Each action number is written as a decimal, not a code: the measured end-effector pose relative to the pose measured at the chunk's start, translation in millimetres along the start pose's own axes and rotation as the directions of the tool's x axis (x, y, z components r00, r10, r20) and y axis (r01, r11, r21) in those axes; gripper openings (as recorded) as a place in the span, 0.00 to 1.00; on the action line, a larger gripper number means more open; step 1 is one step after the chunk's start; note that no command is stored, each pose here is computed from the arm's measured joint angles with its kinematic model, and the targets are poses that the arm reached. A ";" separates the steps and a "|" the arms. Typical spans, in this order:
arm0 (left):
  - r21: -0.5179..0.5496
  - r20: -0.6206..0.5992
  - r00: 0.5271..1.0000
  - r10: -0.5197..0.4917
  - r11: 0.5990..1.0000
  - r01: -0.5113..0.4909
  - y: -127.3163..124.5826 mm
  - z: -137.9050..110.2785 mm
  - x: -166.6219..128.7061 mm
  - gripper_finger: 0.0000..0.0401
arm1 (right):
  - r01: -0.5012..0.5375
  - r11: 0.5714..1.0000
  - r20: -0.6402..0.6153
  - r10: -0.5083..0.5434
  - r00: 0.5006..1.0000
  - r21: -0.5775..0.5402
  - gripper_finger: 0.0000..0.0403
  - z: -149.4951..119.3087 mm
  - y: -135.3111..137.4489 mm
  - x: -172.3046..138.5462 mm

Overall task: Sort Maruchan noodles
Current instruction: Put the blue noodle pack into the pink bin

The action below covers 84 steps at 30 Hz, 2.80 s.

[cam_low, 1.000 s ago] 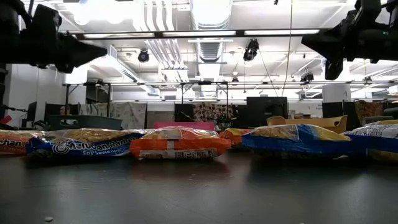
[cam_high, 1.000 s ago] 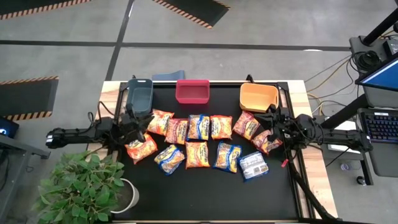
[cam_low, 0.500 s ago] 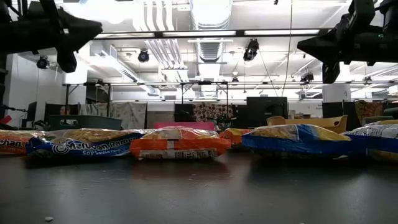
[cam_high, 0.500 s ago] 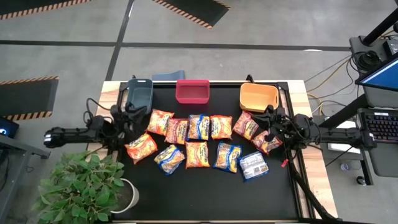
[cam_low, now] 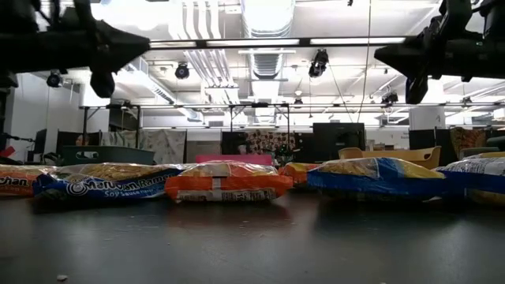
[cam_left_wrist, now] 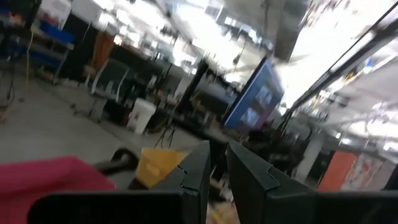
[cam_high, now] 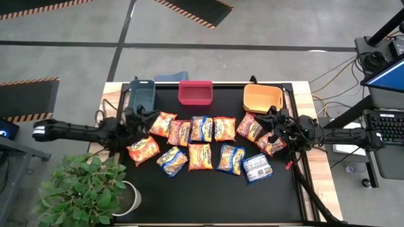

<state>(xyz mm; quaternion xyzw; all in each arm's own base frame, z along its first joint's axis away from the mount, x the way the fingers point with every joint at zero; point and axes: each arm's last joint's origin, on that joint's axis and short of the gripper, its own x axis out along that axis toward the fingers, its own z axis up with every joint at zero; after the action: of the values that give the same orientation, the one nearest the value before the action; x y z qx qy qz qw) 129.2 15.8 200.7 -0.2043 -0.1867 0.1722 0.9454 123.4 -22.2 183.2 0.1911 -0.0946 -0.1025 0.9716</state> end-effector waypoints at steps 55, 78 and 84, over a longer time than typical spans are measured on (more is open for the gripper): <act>0.265 -0.635 0.769 0.078 0.956 0.122 -4.9 -113.9 94.7 0.10 | 0.252 0.964 -0.453 -0.265 0.852 -0.090 0.02 33.6 -56.4 195.3; 0.201 -0.701 0.713 0.004 0.960 0.193 -17.1 -112.9 109.1 0.10 | -0.099 0.985 -0.669 0.169 0.724 0.142 0.02 42.9 -24.9 234.3; 0.205 -0.707 0.707 0.013 0.961 0.188 -15.5 -114.0 106.8 0.10 | -0.114 0.984 -0.651 0.175 0.739 0.135 0.02 50.4 -22.0 240.9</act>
<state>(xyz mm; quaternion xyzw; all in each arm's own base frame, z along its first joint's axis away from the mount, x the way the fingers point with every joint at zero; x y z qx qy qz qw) 274.3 8.7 141.3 -0.1185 0.2011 0.0592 0.9706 340.1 -116.6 255.3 0.2486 0.2358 0.0514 0.9380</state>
